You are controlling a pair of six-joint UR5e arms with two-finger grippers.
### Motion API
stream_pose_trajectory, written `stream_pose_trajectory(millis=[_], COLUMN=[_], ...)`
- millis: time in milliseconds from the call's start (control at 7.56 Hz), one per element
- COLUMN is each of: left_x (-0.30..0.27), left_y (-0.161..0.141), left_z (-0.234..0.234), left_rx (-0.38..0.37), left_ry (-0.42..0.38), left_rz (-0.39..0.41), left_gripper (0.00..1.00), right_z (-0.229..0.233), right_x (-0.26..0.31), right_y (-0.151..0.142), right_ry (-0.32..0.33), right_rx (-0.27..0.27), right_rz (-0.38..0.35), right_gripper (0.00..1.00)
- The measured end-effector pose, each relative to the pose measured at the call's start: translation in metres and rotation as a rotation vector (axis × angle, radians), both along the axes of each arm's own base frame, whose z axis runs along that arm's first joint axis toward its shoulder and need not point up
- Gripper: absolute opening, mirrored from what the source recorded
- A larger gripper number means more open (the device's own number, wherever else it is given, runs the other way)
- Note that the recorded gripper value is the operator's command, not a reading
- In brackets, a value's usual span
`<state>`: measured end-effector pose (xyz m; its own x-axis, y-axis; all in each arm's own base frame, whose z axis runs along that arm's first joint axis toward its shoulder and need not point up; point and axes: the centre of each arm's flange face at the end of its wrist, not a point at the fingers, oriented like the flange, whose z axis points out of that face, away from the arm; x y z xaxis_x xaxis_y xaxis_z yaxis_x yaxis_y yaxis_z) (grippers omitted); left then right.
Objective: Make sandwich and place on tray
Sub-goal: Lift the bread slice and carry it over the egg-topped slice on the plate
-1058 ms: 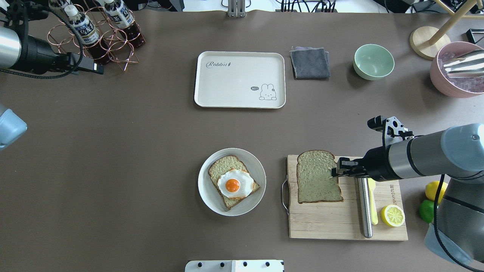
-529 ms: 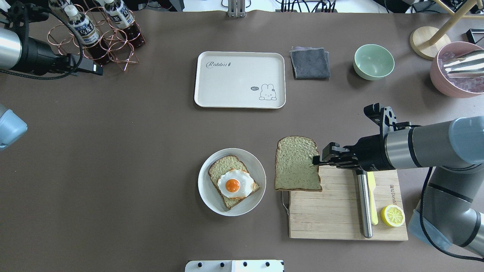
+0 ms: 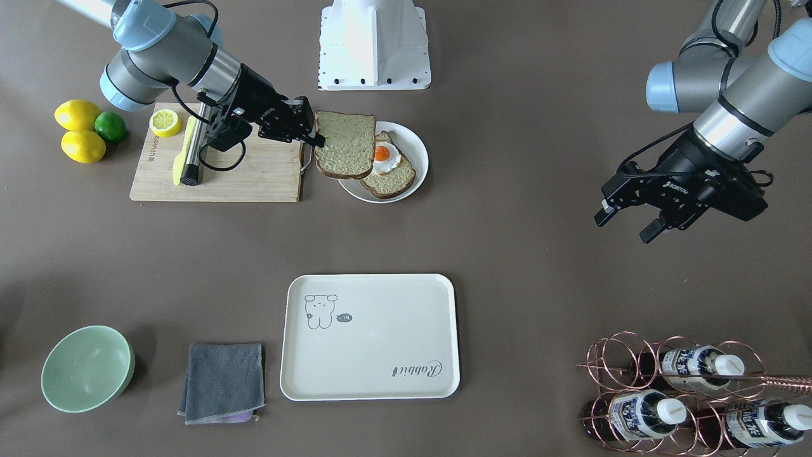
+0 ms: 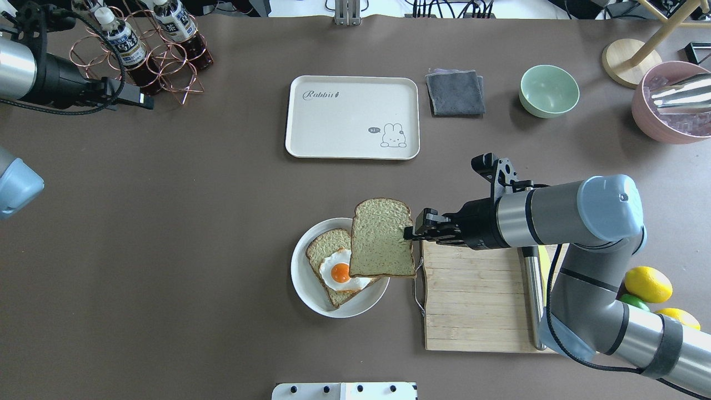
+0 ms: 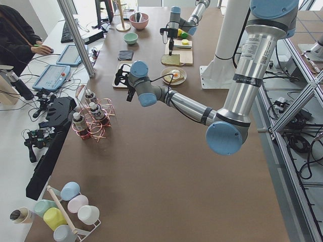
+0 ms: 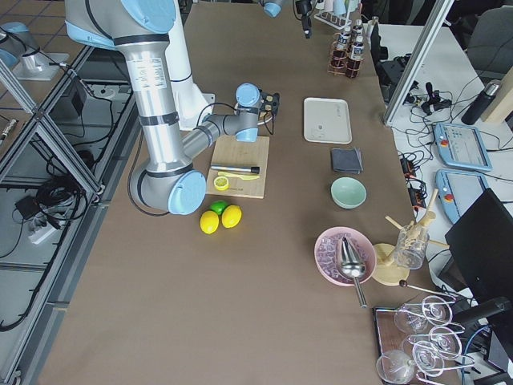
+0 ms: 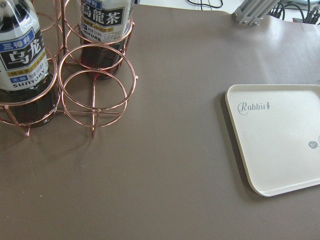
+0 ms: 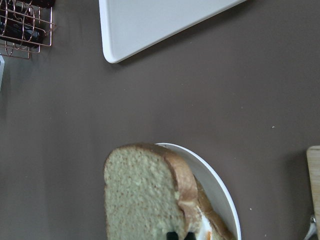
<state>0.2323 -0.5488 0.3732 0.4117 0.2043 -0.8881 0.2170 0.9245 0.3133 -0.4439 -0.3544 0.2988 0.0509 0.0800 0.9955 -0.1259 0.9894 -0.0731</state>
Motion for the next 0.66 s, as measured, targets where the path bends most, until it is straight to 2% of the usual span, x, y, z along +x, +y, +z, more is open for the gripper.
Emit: stream_pose_trajectory(millis=[265, 661], left_x=[0.001, 0.002], left_y=[-0.002, -0.003], left_z=[0.001, 0.002], left_rx=[-0.003, -0.005], left_ry=[-0.002, -0.003], left_rz=[0.000, 0.000], left_gripper=[0.95, 0.95], right_z=[0.002, -0.003], right_x=[-0.022, -0.052], right_y=[0.000, 0.008], right_ry=[0.020, 0.026], right_rx=[0.054, 0.071], right_rz=[-0.011, -0.002], right_gripper=[0.00, 0.00])
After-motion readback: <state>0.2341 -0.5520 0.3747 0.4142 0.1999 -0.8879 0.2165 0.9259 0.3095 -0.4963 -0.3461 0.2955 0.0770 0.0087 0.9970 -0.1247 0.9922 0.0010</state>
